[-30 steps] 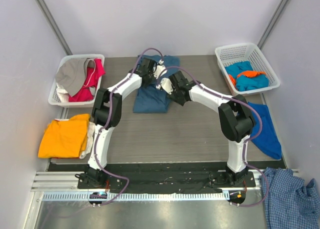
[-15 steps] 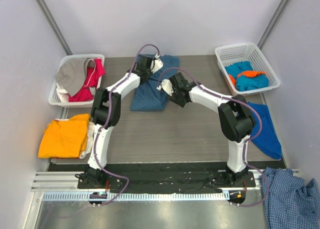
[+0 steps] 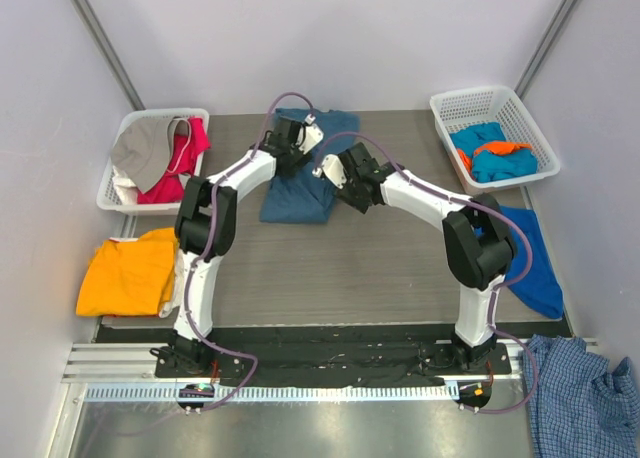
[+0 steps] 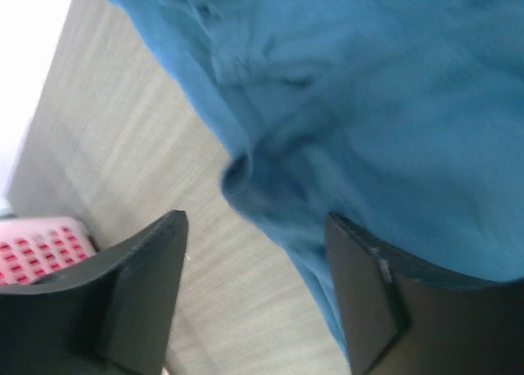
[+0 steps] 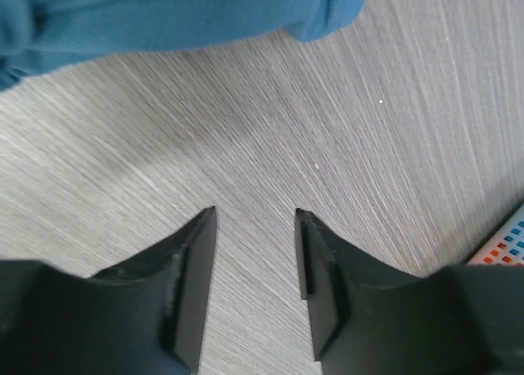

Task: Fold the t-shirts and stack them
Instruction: Fold the folded rectangular tshirt in 1/3 of the way, then grab one side of the 2/3 rectangular tshirt with both arms

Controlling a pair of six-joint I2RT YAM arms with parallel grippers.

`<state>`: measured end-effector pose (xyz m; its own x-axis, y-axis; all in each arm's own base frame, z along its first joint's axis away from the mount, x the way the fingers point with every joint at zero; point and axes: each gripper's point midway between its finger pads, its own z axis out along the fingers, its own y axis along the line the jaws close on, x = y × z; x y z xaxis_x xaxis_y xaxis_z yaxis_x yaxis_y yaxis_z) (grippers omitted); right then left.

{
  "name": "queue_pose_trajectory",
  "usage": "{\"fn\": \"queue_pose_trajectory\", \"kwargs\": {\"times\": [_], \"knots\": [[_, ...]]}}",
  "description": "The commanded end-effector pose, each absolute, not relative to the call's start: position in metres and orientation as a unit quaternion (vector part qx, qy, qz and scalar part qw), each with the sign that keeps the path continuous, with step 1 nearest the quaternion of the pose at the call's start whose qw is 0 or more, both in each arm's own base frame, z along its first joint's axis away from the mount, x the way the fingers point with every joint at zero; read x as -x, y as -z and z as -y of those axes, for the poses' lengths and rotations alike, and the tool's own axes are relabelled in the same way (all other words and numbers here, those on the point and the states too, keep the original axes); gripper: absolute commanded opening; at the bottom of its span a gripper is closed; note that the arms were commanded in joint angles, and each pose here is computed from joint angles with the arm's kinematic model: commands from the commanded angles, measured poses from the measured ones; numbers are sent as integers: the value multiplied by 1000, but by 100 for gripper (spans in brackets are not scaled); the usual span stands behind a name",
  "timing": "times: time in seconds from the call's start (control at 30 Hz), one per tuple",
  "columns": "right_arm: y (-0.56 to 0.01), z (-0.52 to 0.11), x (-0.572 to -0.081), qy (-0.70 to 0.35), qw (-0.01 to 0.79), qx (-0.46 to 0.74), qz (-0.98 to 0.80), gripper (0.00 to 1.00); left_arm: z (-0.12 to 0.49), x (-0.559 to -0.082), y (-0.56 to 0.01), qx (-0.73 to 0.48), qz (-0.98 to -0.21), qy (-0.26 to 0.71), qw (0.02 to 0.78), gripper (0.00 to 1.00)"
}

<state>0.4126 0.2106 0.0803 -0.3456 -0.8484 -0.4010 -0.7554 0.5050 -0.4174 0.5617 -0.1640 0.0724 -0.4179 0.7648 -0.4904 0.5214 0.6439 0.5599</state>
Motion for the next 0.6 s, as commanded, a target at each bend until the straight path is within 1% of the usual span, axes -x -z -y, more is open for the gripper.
{"fn": "queue_pose_trajectory", "kwargs": {"times": [0.0,0.03,0.07,0.1,0.13,0.17,0.2,0.43,0.53,0.57], "knots": [[-128,-236,-414,62,360,475,-801,59,177,-538,-142,-369,-821,-93,426,80],[-127,-245,-407,56,359,481,-798,62,177,-531,-142,-374,-822,-84,420,84],[-125,-248,-404,54,357,486,-796,63,175,-518,-132,-383,-829,-76,402,84],[-122,-251,-399,54,356,491,-794,66,174,-511,-142,-385,-826,-71,405,84],[-121,-258,-394,54,357,495,-790,71,174,-503,-141,-392,-827,-63,398,84],[-120,-261,-391,53,356,497,-789,72,171,-494,-134,-395,-831,-62,387,84],[-118,-265,-388,49,359,499,-787,74,168,-489,-140,-396,-829,-62,389,84],[-106,-297,-359,35,354,532,-769,75,153,-447,-119,-429,-830,-55,352,84],[-98,-307,-353,31,347,544,-764,75,150,-428,-98,-449,-833,-40,320,84],[-97,-310,-352,30,346,546,-762,74,152,-424,-95,-455,-833,-21,315,83]]}}
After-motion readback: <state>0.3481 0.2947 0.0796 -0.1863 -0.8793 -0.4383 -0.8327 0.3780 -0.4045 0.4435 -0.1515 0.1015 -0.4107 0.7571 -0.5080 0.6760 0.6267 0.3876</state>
